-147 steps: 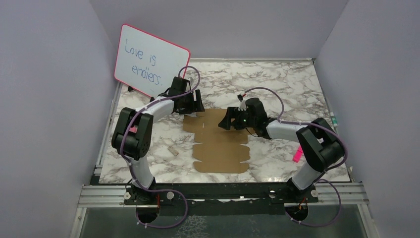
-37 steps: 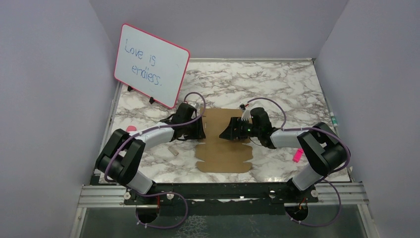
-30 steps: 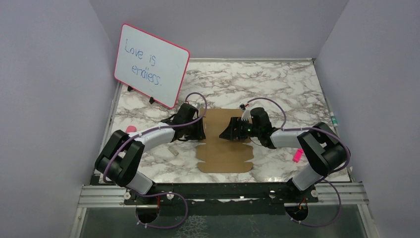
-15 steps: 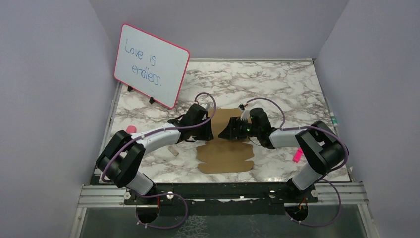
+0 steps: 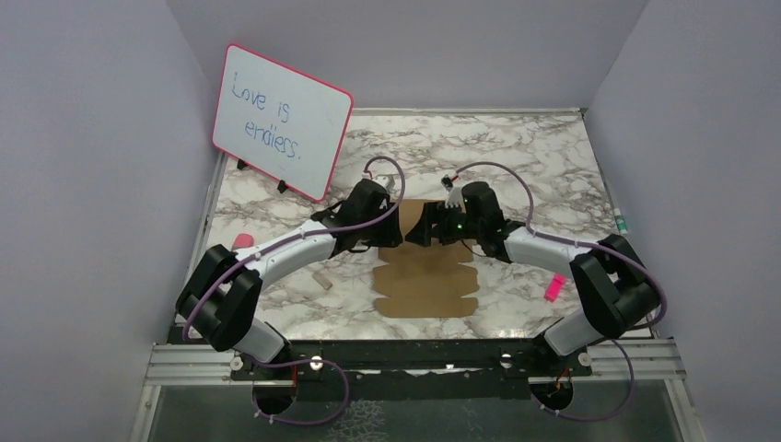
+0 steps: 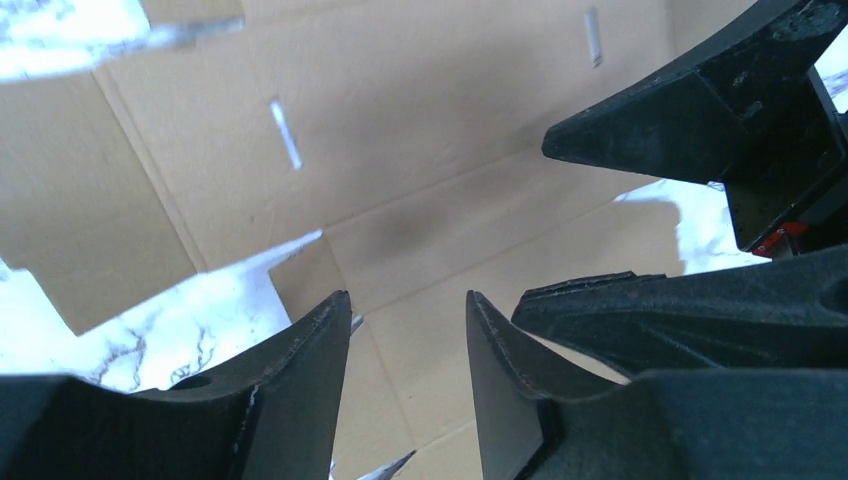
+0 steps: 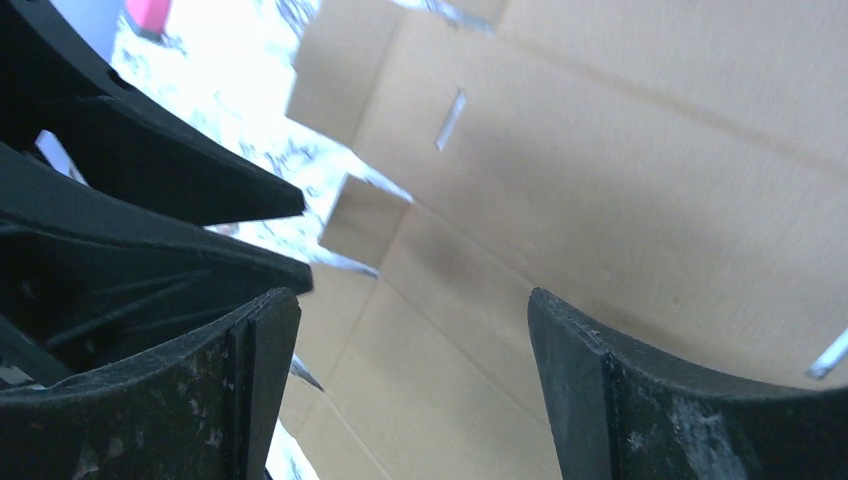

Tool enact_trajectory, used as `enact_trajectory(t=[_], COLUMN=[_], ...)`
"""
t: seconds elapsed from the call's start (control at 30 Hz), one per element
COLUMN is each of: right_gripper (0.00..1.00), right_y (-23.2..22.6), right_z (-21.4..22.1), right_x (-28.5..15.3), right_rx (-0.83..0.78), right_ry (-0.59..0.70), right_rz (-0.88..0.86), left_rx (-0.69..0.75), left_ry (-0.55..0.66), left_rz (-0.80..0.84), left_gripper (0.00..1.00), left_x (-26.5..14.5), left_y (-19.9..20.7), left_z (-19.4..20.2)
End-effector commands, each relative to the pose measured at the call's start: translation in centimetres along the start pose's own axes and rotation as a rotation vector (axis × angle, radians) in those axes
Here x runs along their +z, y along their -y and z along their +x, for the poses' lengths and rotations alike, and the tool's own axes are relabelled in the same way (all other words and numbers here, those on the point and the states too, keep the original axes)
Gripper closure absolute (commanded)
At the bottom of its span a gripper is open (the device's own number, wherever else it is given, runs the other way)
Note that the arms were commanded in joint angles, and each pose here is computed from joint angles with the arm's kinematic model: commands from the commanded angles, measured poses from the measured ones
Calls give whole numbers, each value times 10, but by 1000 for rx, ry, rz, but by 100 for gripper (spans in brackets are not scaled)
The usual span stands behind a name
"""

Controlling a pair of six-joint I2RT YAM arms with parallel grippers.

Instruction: Fold the paper box

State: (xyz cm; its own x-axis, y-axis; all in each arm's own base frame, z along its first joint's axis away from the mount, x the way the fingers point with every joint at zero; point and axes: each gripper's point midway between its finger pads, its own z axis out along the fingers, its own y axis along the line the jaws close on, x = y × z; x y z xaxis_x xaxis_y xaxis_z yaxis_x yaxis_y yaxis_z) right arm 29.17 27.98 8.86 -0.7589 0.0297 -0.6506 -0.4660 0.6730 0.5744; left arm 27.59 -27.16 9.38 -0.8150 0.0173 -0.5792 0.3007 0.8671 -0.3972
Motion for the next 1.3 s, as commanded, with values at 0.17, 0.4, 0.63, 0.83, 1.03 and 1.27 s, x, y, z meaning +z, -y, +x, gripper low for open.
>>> enact_trajectory(t=[0.17, 0.4, 0.63, 0.83, 1.03, 1.27], right_gripper=[10, 10, 10, 10, 10, 10], right_y=[48, 98, 127, 141, 152, 147], right_z=[-68, -78, -77, -73, -69, -61], right_x=[-26, -37, -35, -26, -19, -7], right_rx=[-25, 88, 171, 204, 228, 233], right_ry=[116, 132, 135, 117, 96, 49], right_rz=[200, 232, 250, 264, 286, 215], left_rx=[19, -4, -14, -23, -27, -32], left_ry=[99, 55, 5, -29, -55, -75], left_rz=[87, 144, 168, 165, 153, 147], left_gripper=[40, 35, 32, 32, 32, 32], left_x=[11, 47, 76, 90, 97, 100], left_y=[27, 34, 34, 29, 23, 19], left_z=[-51, -53, -47, -37, -28, -20])
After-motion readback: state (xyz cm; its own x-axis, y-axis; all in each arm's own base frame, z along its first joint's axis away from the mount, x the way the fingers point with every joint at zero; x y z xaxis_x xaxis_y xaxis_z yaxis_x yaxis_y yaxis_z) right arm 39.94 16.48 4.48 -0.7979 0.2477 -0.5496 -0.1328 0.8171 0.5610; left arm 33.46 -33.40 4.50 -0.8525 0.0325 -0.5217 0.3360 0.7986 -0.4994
